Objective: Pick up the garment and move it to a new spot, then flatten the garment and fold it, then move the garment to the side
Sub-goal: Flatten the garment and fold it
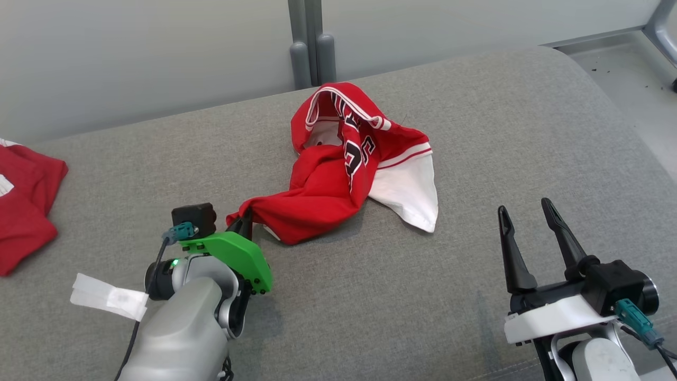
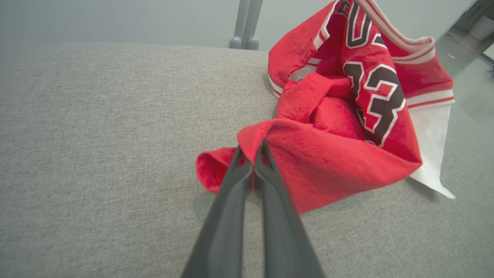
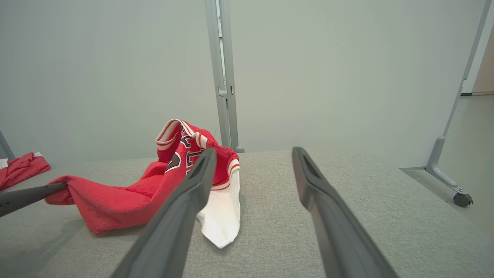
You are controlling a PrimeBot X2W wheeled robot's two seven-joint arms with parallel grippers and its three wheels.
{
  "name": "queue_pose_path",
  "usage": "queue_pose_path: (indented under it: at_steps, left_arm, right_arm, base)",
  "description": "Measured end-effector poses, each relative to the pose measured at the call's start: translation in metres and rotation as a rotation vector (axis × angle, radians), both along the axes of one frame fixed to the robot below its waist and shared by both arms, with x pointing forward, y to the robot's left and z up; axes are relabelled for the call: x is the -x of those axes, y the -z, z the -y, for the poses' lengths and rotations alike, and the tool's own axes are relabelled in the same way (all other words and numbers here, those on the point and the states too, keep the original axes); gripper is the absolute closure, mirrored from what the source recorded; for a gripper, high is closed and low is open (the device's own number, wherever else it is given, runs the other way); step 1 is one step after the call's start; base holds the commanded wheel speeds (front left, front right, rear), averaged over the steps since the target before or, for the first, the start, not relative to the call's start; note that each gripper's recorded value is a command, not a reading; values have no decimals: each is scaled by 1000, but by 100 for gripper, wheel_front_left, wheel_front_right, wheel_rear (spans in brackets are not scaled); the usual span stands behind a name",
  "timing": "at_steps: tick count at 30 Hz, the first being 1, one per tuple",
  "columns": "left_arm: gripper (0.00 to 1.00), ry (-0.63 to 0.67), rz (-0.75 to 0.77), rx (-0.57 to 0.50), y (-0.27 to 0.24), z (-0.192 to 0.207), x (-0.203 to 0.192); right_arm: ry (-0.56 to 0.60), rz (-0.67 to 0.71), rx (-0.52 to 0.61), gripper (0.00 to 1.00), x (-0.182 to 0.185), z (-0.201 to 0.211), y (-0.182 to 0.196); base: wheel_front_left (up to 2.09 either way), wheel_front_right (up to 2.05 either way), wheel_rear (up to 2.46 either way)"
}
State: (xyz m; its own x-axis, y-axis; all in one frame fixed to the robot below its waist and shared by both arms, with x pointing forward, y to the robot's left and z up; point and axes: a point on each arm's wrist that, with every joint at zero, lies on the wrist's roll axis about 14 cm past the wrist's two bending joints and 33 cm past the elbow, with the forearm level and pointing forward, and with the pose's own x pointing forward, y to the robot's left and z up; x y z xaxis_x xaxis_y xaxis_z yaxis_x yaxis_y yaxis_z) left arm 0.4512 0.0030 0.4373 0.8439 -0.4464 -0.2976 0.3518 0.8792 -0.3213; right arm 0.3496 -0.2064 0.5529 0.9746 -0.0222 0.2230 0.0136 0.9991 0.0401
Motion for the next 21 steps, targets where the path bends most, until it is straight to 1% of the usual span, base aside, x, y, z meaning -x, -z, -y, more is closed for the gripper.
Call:
queue_pose_path:
  at_steps: [4, 9, 14, 21]
  left_arm:
    - [100, -79, -4, 18, -4, -20, -5]
    - [100, -178, -35, -55, 10, -65, -1]
    - [100, -249, -90, -74, 20, -92, 4]
    - [100, -280, -156, -97, 39, -105, 3]
  right_arm:
    - [-10, -2, -2, 0, 1, -3, 1]
    - [-39, -1, -6, 0, 0, -12, 1]
    - [-62, 5, -7, 0, -2, -20, 0]
    - [-61, -12, -6, 0, -3, -20, 5]
  base:
    - [0, 0, 0]
    - [0, 0, 0]
    - [0, 0, 0]
    - [0, 0, 0]
